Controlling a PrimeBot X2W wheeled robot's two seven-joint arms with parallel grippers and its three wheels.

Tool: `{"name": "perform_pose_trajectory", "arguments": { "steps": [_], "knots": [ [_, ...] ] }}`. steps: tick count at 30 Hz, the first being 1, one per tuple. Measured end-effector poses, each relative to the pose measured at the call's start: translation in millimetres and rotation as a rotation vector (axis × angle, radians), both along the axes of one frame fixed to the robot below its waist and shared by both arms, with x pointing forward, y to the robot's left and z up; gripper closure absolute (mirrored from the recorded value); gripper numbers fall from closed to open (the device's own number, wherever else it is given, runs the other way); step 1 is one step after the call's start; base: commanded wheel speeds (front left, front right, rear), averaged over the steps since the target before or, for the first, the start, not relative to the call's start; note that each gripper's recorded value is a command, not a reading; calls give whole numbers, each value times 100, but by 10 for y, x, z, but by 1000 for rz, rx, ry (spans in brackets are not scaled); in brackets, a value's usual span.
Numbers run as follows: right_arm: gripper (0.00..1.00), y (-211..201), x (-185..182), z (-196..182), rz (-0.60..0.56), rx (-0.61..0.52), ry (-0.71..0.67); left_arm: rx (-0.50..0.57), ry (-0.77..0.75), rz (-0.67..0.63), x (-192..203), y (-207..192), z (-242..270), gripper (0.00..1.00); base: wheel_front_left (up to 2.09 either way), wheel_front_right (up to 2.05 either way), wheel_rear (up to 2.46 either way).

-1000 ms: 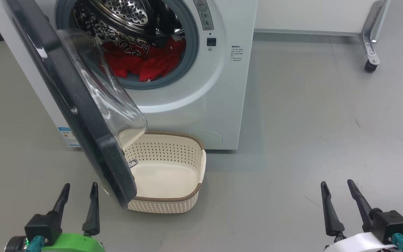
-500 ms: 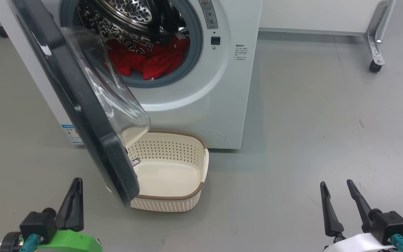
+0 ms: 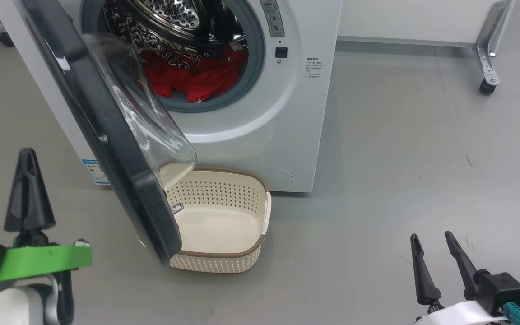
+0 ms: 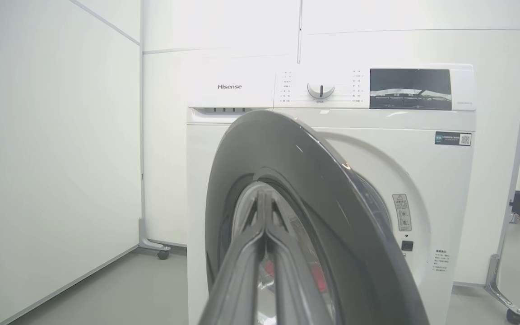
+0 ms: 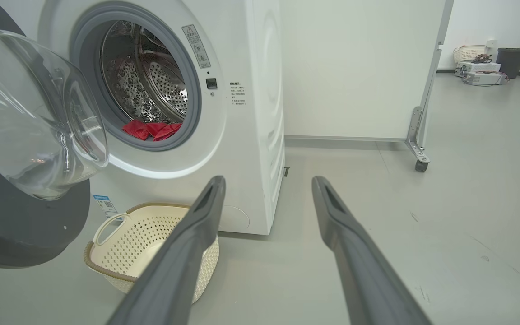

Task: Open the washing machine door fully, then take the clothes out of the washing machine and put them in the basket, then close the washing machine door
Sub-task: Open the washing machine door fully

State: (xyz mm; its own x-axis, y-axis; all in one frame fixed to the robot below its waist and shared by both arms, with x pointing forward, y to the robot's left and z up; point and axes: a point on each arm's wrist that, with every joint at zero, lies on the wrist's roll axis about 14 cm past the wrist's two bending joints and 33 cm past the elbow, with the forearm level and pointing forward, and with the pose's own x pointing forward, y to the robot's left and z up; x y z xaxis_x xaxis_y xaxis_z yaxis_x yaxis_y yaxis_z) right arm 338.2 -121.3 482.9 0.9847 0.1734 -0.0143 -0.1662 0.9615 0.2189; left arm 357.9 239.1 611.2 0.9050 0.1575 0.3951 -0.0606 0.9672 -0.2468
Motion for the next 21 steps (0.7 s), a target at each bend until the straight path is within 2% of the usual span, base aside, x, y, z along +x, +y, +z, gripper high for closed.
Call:
{"name": "perform_pose_trajectory", "arguments": {
  "steps": [4, 12, 21],
  "knots": [
    [0, -1, -2, 1, 0, 1, -1, 15, -109, 12, 3, 33, 364, 100, 0, 0, 0],
    [0, -9, -7, 9, 1, 0, -6, 47, -223, -17, 18, -85, 749, 100, 0, 0, 0],
    [0, -12, -25, 15, -7, 11, -9, 62, -227, -145, 90, -497, 769, 100, 0, 0, 0]
  ]
}}
